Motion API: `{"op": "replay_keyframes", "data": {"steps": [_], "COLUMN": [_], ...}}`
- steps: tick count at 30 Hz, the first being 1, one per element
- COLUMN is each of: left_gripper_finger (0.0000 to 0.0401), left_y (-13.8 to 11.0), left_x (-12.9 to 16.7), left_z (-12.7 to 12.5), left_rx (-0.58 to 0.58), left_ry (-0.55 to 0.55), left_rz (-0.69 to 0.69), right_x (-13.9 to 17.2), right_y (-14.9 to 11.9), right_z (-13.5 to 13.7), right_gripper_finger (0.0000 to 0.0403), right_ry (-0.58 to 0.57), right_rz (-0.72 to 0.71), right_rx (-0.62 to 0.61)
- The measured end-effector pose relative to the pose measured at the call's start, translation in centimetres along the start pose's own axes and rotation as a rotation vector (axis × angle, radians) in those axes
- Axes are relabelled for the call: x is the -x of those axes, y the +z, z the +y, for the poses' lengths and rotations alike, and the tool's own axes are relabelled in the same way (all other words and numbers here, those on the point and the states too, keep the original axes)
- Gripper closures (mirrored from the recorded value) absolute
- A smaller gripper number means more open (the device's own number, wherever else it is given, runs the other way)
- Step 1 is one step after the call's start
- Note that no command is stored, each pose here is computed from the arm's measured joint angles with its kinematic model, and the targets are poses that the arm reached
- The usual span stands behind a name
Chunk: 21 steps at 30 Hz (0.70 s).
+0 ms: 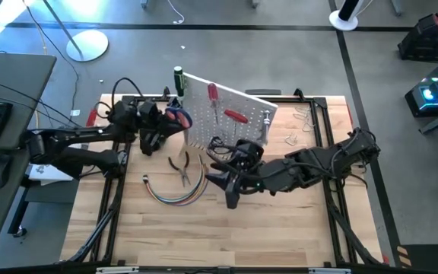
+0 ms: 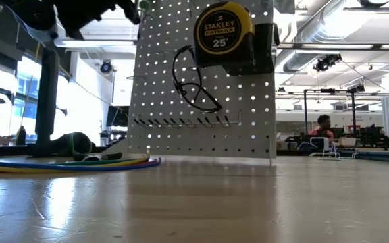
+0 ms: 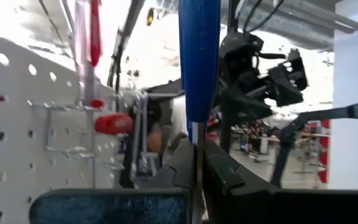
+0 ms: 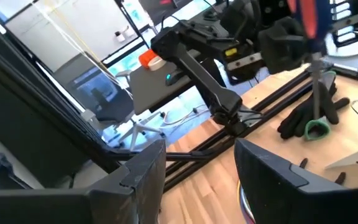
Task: Hang tools onto peg board
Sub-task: Hang the scissors on the peg board
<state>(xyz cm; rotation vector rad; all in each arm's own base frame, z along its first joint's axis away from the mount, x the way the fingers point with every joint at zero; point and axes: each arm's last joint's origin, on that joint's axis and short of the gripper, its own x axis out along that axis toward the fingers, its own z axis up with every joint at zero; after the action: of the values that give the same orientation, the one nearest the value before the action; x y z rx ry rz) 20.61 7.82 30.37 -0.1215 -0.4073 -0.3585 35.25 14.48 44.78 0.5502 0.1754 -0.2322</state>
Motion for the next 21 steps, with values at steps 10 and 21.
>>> {"op": "replay_keyframes", "data": {"steps": [10, 21], "left_gripper_finger": [0.0399, 0.0399], "left_y": [1.5, 1.9], "left_x": [0.1, 0.4], "left_z": [-3.5, -6.3], "left_rx": [0.067, 0.095], "left_ry": [-0.058, -0.034], "left_rz": [0.058, 0.096], "right_x": [-2.6, -5.9], "right_y": [-1.1, -2.0], "right_z": [-0.5, -1.3], "right_gripper_finger": [0.0217, 0.0217], "right_ry": [0.018, 0.019], "right_rz": [0.051, 0.034], "right_rx": [-0.047, 0.001]}}
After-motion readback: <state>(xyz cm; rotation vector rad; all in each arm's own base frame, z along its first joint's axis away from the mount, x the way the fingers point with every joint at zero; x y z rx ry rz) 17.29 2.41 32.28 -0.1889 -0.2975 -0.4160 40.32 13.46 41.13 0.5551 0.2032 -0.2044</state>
